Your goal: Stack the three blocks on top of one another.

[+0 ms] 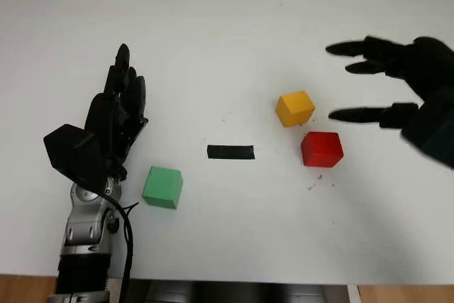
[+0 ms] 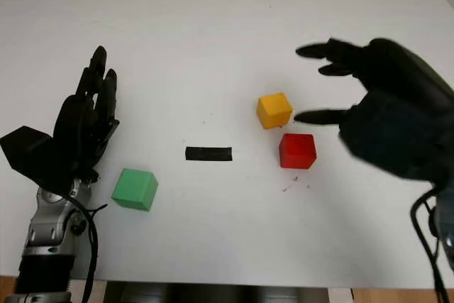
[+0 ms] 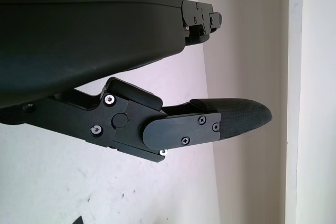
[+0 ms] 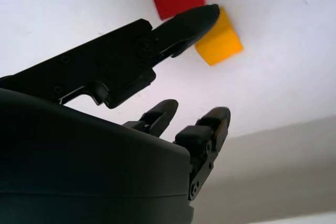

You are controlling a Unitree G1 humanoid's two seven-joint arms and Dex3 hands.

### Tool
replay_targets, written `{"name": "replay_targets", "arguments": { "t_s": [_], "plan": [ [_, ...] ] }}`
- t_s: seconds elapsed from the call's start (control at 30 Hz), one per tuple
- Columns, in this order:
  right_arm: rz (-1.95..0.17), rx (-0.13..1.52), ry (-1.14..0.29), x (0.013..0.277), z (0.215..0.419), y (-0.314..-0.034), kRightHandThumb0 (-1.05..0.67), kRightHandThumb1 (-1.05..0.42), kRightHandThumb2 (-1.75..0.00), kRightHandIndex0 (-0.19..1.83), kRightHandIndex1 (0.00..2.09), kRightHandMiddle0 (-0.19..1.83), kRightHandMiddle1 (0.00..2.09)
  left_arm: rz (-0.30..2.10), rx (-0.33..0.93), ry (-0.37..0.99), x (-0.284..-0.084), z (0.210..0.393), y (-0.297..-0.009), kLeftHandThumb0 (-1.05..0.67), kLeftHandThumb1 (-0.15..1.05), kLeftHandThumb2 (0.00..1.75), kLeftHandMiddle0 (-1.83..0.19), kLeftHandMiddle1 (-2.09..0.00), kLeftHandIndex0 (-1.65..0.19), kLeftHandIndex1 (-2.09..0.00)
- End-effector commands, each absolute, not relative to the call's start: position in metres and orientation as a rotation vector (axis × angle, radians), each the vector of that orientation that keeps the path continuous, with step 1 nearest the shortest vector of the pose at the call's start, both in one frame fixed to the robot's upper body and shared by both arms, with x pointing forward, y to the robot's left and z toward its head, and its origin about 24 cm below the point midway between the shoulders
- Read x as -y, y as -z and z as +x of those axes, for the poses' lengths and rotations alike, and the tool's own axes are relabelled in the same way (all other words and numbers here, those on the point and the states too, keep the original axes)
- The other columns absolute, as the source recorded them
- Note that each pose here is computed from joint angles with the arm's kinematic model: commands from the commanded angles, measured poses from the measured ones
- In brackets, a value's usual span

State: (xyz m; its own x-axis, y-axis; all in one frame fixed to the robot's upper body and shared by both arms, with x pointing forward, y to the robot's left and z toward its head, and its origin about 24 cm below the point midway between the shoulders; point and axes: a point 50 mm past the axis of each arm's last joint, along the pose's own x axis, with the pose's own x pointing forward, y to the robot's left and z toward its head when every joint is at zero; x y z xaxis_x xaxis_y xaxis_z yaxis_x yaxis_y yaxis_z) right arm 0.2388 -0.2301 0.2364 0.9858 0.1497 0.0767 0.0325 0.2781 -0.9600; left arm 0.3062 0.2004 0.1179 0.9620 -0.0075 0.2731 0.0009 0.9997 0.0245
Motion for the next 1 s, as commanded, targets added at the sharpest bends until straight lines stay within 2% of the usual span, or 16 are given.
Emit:
{"name": "replay_targets", "arguments": {
  "t_s": [0.0, 0.13, 0.33, 0.67, 0.97],
  "plan": [
    [-1.372, 0.144, -0.11, 0.225, 0.232, -0.235, -0.58, -0.82, -0.06, 0.62, 0.18, 0.68, 0.08, 0.028, 0.28, 0.009, -0.2, 0.305, -0.118, -0.77, 1.05, 0.54, 0.09, -0.05, 0.04, -0.05],
    [-1.472, 0.079, -0.138, 0.22, 0.224, -0.232, -0.56, -0.84, -0.06, 0.45, 0.07, 0.63, 0.04, 0.033, 0.279, 0.011, -0.2, 0.304, -0.118, -0.77, 1.05, 0.55, 0.11, -0.05, 0.05, -0.05],
    [-1.593, 0.087, -0.173, 0.215, 0.219, -0.223, -0.63, -0.88, -0.07, 0.37, 0.03, 0.55, 0.02, 0.009, 0.276, 0.01, -0.199, 0.304, -0.117, -0.77, 1.05, 0.54, 0.11, -0.05, 0.05, -0.05],
    [-1.666, 0.087, -0.17, 0.213, 0.226, -0.206, -0.64, -0.89, -0.05, 0.33, 0.03, 0.54, 0.04, 0.022, 0.282, 0.001, -0.199, 0.303, -0.116, -0.77, 1.05, 0.56, 0.11, -0.05, 0.06, -0.05],
    [-1.636, 0.096, -0.169, 0.216, 0.236, -0.193, -0.63, -0.88, -0.05, 0.33, 0.05, 0.55, 0.06, 0.017, 0.284, -0.002, -0.201, 0.303, -0.116, -0.77, 1.05, 0.54, 0.11, -0.05, 0.06, -0.05]
  ]
}}
